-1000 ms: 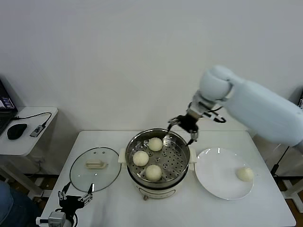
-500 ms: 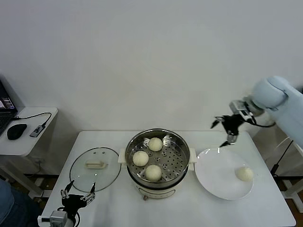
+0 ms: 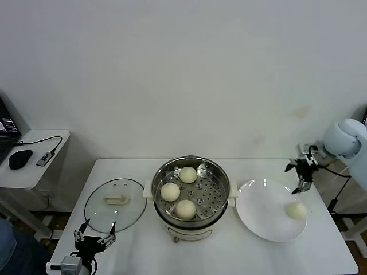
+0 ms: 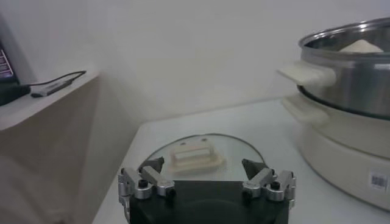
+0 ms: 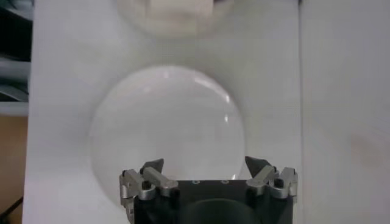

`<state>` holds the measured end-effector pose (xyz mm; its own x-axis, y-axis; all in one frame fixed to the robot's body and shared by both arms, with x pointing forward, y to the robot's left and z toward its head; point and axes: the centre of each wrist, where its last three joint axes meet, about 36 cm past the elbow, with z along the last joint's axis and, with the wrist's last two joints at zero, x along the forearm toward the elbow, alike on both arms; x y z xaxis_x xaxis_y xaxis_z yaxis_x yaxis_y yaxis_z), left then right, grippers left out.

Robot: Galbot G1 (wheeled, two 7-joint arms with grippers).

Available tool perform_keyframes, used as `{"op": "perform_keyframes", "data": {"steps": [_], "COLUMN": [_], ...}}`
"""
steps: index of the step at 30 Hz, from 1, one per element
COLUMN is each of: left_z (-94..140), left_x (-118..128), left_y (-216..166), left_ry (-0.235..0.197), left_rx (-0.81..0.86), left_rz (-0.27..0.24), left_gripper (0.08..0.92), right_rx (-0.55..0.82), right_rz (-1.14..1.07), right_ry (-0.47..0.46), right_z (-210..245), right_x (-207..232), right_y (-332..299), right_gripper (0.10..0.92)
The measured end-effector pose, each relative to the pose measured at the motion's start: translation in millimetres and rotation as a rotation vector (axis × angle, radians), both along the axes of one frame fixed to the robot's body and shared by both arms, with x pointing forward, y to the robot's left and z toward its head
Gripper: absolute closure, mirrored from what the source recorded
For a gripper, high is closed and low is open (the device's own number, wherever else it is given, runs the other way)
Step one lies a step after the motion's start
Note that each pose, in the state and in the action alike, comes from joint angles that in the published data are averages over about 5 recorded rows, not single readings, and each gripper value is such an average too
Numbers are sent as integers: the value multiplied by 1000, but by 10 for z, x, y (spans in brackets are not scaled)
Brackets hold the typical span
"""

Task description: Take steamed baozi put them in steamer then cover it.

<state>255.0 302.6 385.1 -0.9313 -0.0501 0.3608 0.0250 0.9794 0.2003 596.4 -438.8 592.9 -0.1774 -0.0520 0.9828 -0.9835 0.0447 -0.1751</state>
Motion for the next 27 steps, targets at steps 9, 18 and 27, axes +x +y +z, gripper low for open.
{"op": "perform_keyframes", "data": {"steps": [9, 18, 27], "left_z": [-53, -71, -110], "left_x": [0, 14, 30], "left_y": [16, 52, 31], "left_ry": [13, 17, 25], "left_rx": [1, 9, 6], "left_rz": [6, 7, 3], "left_gripper": [177, 177, 177], "right_rx": [-40, -81, -120], "right_rz": [-9, -17, -18], "right_ry": [34, 80, 103], "right_z": [-412, -750, -952], "right_x": [31, 61, 101], "right_y": [-69, -81, -80], "right_gripper": [200, 200, 200]}}
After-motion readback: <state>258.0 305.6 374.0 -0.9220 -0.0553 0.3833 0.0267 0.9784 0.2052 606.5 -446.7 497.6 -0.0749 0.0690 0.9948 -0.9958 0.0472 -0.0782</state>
